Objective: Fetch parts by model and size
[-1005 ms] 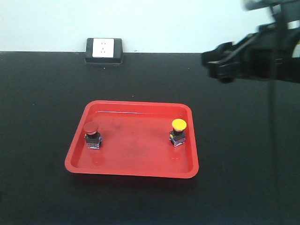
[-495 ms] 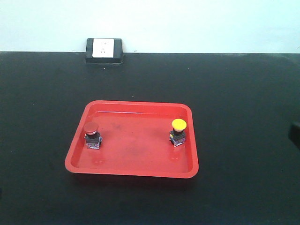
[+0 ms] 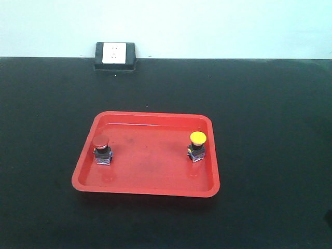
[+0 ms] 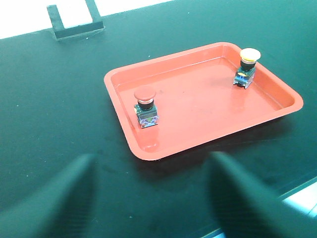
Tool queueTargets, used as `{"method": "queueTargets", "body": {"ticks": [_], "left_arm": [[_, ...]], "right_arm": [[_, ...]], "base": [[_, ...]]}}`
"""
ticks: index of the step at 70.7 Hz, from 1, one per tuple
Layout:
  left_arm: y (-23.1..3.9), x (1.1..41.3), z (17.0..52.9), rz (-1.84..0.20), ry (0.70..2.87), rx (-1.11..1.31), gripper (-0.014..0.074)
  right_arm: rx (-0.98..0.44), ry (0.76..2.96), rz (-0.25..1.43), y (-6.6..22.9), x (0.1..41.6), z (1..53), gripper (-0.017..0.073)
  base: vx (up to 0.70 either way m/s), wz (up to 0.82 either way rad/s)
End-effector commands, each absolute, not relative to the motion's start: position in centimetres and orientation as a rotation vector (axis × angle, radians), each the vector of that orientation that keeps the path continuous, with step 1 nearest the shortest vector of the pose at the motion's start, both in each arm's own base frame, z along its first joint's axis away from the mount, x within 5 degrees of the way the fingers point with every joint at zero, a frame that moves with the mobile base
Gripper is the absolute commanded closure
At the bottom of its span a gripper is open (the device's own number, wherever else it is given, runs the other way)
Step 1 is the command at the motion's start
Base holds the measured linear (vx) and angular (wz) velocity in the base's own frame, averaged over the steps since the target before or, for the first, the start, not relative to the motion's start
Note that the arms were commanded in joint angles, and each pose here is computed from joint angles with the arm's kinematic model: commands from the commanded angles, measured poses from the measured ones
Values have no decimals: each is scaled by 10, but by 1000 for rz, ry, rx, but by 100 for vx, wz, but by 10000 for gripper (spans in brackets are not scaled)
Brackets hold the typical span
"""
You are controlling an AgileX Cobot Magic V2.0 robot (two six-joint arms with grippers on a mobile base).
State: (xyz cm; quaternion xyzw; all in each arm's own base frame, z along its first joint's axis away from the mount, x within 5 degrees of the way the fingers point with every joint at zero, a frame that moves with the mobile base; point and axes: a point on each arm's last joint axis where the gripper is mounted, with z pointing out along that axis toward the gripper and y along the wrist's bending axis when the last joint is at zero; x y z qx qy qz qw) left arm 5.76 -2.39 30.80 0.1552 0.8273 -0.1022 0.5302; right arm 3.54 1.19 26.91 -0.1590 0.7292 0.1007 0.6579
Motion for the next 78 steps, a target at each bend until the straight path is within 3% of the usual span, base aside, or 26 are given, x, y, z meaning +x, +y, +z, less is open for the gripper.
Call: {"method": "queueTargets", "body": {"ticks": [1,8,13,27,78], "left_arm": [[-25,60,321,-274,1886,344,381],[-25,60,321,-274,1886,344,599],[-25,60,322,-274,1880,343,602],[-25,60,322,-274,1880,343,601],[-25,60,322,-274,1884,344,601]], "right_arm": [[-353,1577,220,13,38,275,27],[-352,1583,225,13,39,273,64],[-352,1581,224,13,39,273,134],[-375,1576,202,13,39,273,574],[-364,1582,216,13,39,273,569]], "base": [[0,0],[0,0],[0,0],[0,0],[0,0]]}}
